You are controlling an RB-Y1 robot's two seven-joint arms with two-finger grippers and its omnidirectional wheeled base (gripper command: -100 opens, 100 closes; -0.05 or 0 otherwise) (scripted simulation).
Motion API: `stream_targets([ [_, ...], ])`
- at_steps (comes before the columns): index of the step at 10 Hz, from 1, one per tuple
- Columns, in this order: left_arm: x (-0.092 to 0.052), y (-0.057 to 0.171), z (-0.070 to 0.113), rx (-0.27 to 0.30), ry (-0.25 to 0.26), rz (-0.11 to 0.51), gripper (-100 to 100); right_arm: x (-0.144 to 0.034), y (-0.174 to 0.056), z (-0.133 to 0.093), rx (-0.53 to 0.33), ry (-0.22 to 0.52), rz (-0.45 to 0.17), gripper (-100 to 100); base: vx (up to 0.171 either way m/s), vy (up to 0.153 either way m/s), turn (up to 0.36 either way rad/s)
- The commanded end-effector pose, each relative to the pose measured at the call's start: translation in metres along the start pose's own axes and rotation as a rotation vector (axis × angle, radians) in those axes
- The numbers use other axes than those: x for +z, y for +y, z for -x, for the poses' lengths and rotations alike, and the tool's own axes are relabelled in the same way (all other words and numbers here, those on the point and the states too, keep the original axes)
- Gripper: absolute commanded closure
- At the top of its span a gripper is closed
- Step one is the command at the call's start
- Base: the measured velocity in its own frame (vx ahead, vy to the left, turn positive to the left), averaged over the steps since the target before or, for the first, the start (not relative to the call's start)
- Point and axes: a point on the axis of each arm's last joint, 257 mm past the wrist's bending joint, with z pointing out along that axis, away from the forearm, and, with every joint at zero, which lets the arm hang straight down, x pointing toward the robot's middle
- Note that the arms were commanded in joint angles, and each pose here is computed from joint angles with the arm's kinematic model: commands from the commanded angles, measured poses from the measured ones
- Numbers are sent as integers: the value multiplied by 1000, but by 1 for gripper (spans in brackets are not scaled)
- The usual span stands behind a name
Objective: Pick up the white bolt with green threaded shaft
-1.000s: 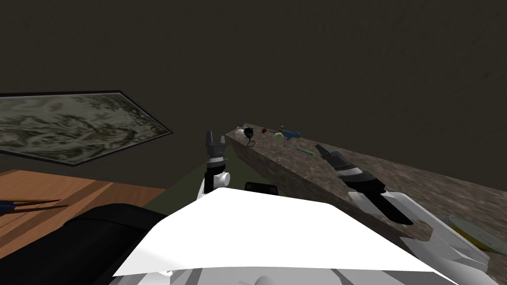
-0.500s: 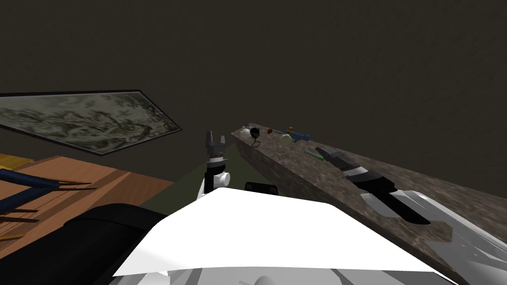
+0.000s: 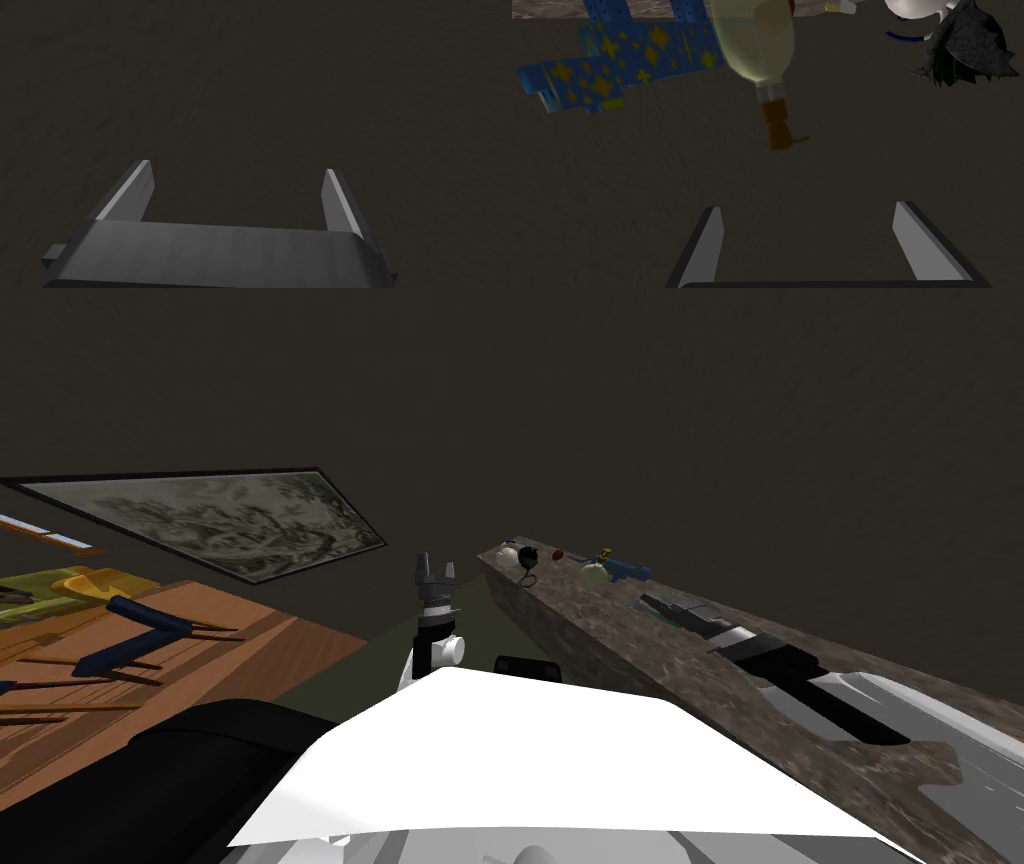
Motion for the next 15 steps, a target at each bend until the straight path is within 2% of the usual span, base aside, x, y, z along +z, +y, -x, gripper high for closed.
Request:
stream_targets([
  [1,0,0,0,0,0,0,0,-3,-9,-3,-32,41,-9,-100,29,30,103],
  [2,0,0,0,0,0,0,0,-11,-26,-17,-65,102,-33,-100,30,40,192],
  [3,0,0,0,0,0,0,0,-11,-28,-15,-78,111,-30,-100,25,30,103],
  [4,0,0,0,0,0,0,0,-19,-42,-27,-113,174,-46,-100,24,34,224],
  [5,0,0,0,0,0,0,0,-20,-46,-27,-122,183,-51,-100,27,22,99],
  [6,0,0,0,0,0,0,0,-31,-62,-41,-153,249,-71,-100,34,31,180],
  [7,0,0,0,0,0,0,0,-31,-65,-38,-165,258,-71,-100,28,22,104],
  [8,0,0,0,0,0,0,0,-44,-80,-52,-198,328,-88,-100,34,24,216],
  [9,0,0,0,0,0,0,0,-45,-83,-51,-204,334,-92,-100,26,15,95],
  [11,0,0,0,0,0,0,0,-75,-109,-78,-258,476,-118,-100,32,18,230],
  [12,0,0,0,0,0,0,0,-79,-117,-75,-274,491,-131,-100,32,10,102],
  [14,0,0,0,0,0,0,0,-122,-147,-101,-320,645,-168,-100,33,13,217],
  [15,0,0,0,0,0,0,0,-121,-148,-97,-331,650,-166,-100,25,4,77],
])
